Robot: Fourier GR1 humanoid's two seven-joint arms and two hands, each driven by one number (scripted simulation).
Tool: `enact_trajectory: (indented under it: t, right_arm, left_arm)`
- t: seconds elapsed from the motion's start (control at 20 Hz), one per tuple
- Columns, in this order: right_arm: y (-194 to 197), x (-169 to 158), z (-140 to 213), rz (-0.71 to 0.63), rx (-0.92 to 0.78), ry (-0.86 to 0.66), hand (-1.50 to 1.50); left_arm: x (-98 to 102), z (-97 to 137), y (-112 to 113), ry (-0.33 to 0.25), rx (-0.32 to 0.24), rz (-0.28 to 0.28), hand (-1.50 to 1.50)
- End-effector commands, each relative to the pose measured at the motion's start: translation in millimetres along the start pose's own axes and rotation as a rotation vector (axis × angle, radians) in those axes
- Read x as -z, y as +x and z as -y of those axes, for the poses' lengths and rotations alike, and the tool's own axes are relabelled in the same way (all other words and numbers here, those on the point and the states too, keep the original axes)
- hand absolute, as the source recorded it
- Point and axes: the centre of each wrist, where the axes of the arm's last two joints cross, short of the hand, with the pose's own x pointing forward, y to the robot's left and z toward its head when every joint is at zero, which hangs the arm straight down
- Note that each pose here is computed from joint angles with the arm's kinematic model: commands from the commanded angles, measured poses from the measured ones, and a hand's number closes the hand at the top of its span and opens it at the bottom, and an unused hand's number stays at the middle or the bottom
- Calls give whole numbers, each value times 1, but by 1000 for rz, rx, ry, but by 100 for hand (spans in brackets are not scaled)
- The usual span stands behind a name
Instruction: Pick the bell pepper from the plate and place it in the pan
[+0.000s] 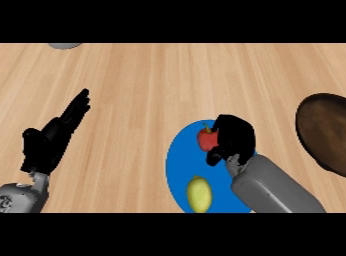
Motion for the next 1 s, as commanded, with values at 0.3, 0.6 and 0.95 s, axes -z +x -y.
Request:
enact_trajectory:
  t: [0.3,0.6,0.95]
  right_arm:
    - [10,-60,36,44,105,-575,150]
    - [-11,-69,54,-41,221,-666,150]
    - [-51,-63,58,-77,395,-748,150]
  left_arm:
    - [-11,-3,-17,-2,-10,-14,0]
    - [-10,10,-4,1,-13,-10,0]
    - [6,0,15,-6,-9,15,0]
